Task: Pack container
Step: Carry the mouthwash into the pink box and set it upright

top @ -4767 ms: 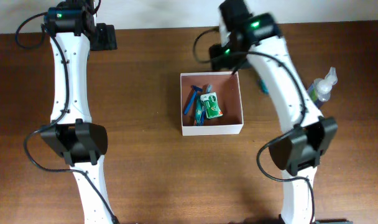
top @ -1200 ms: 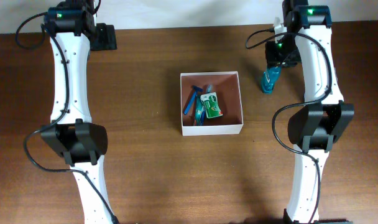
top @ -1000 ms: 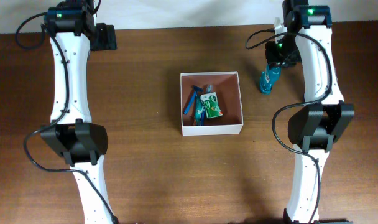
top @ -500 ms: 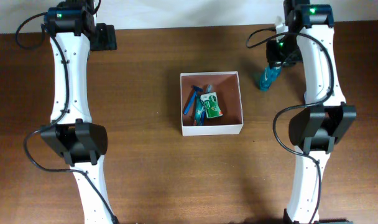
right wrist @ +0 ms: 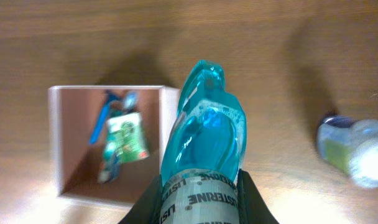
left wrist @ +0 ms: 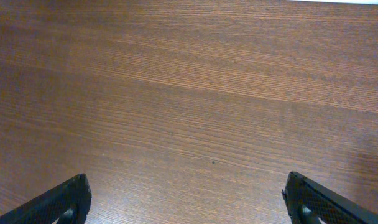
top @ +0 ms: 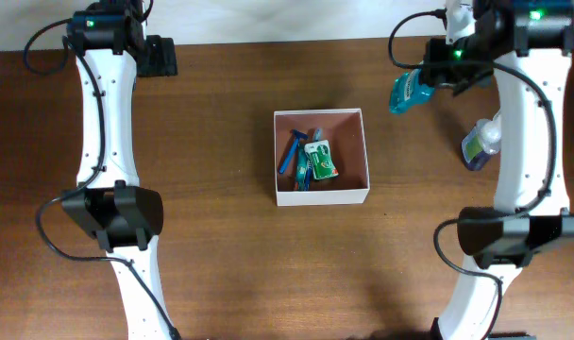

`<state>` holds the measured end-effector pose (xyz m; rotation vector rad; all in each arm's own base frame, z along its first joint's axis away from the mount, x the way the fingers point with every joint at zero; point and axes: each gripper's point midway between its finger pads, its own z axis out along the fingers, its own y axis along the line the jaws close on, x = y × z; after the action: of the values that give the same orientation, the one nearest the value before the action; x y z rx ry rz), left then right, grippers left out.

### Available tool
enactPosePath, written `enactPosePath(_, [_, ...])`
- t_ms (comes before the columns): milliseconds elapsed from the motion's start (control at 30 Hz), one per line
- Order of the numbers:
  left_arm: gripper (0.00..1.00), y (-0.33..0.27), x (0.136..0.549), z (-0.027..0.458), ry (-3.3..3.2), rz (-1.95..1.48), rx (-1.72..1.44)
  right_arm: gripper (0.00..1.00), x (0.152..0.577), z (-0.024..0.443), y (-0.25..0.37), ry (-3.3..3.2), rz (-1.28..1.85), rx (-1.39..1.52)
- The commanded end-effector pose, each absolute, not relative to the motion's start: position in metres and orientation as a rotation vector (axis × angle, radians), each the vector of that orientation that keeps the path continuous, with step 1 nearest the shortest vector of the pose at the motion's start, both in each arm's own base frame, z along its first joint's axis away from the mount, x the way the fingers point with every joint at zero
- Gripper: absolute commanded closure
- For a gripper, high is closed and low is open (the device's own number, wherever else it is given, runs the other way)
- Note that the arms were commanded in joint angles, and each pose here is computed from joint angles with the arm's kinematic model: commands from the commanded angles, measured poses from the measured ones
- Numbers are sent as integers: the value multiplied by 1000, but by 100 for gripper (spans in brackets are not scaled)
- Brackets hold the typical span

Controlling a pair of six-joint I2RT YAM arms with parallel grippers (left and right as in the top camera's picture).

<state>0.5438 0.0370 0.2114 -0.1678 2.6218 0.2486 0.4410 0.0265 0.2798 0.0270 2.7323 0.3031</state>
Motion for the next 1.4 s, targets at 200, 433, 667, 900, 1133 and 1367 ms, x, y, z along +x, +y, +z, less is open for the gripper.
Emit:
enactPosePath(200, [1,38,545,217,2606,240,-166,86,411,307,79,2714,524,-79])
enactPosePath(433, [1,38,545,217,2606,240,-166,86,412,293,103,2751,450,-178])
enactPosePath(667, [1,38,545,217,2606,240,-166,86,419,263,109,2824,248,-236])
enactPosePath(900, [1,38,545,217,2606,240,-166,86,425,240,120,2872,220,-274])
enactPosePath(1133, [1,38,545,217,2606,240,-166,86,430,219,123,2922,214,-281])
enactPosePath(1367, [1,38,545,217,2606,240,-166,85,435,203,125,2948,216,-282])
